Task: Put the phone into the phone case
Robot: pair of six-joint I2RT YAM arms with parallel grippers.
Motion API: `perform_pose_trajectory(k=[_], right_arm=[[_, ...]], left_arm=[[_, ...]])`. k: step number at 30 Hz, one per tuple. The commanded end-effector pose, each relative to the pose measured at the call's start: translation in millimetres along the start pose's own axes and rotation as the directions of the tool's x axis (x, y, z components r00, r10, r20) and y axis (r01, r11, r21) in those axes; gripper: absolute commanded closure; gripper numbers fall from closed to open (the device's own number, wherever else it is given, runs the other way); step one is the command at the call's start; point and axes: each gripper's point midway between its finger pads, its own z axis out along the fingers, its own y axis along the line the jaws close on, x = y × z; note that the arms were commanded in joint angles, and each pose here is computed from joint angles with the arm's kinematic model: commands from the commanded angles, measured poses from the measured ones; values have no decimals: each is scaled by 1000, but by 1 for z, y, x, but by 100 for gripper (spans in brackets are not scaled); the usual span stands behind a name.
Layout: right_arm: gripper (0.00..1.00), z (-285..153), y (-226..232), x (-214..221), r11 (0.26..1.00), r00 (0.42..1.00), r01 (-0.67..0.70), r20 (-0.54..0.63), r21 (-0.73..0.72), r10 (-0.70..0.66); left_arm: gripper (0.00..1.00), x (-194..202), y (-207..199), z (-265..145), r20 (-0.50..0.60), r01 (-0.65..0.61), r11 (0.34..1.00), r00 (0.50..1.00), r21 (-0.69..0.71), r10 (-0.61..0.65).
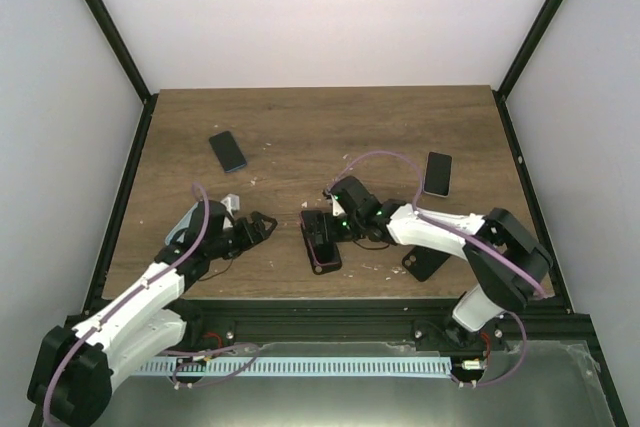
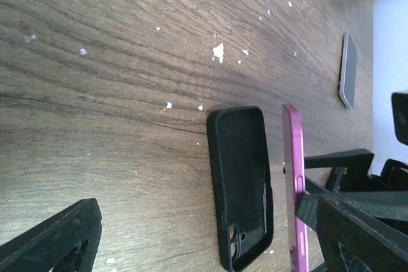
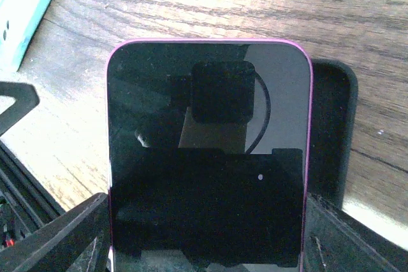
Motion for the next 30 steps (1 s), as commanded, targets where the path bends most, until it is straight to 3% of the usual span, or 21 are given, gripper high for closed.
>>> perform_pose_trajectory(k=[1,30], right_arm=[[40,5,25,-21,998,999,6,42,-67,-3],[37,36,2,3,996,999,-46,-18,71,47]], left_arm=[[8,3,3,-4,5,20,1000,1000,8,-20],[16,16,13,2,-44,52,999,998,-4,-52]])
